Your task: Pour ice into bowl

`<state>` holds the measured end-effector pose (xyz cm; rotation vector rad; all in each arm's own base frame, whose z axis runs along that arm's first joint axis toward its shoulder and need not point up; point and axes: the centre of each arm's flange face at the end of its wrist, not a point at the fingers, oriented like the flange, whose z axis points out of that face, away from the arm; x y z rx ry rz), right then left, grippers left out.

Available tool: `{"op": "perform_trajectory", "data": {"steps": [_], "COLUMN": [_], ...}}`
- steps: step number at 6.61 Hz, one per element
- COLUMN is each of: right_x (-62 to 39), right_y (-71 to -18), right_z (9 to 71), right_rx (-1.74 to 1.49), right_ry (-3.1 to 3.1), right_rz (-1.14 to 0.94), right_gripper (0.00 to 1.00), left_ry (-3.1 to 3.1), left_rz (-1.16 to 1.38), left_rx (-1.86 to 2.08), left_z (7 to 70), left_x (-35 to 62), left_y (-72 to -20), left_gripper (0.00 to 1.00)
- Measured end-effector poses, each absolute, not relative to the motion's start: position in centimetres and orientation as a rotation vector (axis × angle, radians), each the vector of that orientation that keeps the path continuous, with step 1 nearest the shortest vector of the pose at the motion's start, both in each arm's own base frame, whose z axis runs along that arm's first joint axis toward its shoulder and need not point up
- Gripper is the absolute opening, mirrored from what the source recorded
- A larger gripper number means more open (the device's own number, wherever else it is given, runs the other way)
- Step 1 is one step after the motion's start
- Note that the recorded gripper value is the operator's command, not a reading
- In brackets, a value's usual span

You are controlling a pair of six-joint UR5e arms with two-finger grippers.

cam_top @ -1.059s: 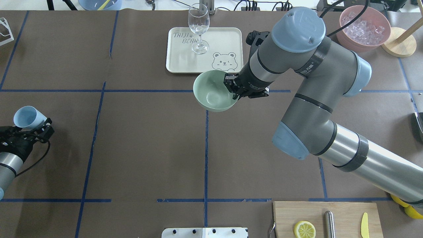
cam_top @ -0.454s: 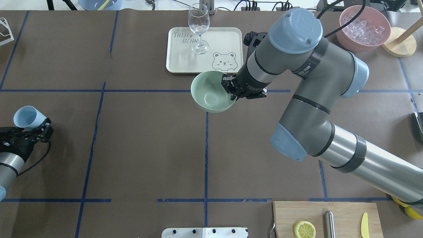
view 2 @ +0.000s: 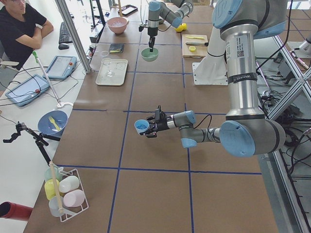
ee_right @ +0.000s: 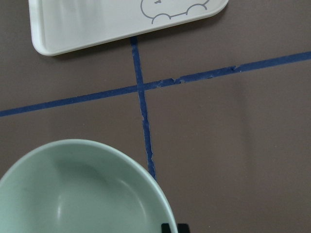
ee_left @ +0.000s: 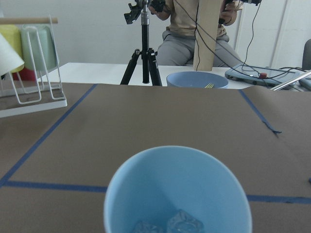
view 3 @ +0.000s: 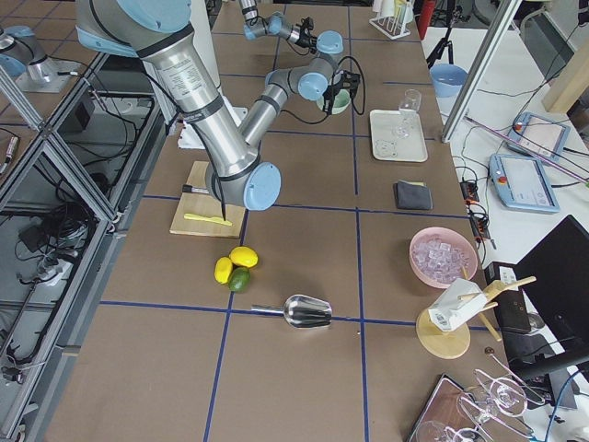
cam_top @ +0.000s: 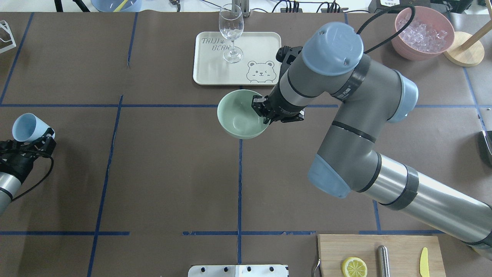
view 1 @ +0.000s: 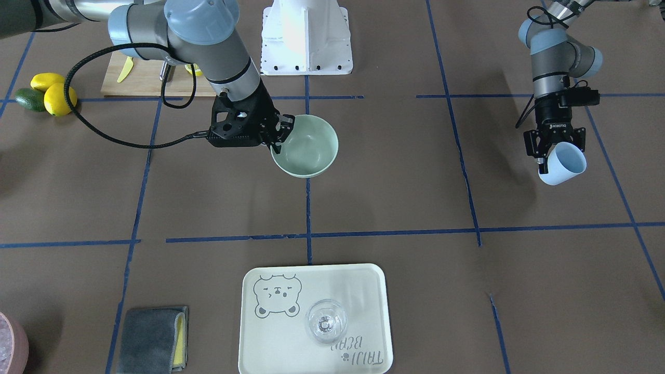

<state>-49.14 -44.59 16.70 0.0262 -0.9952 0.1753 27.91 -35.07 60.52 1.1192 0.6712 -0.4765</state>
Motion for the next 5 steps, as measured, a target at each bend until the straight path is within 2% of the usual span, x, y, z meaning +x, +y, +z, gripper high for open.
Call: {"op": "perform_trajectory", "data": {"steps": [4, 5], "right_x": [-63.7, -65.9], "right_y": [-42.3, -42.5], "right_z": [13.2, 13.3], "right_rx": [0.068, 0.082], "right_ry": [-0.904, -0.904], "right_rz": [0.14, 0.137], "right_gripper": [0.0, 0.41], "left_ry": [0.641, 0.591], "left_rz": [-0.415, -0.348], "left_rx": [1.177, 1.2], "left_z": [58.0, 58.0], "left_x": [27.0, 26.9], "left_y": [-35.7, -35.8], "left_gripper": [0.0, 0.0]}}
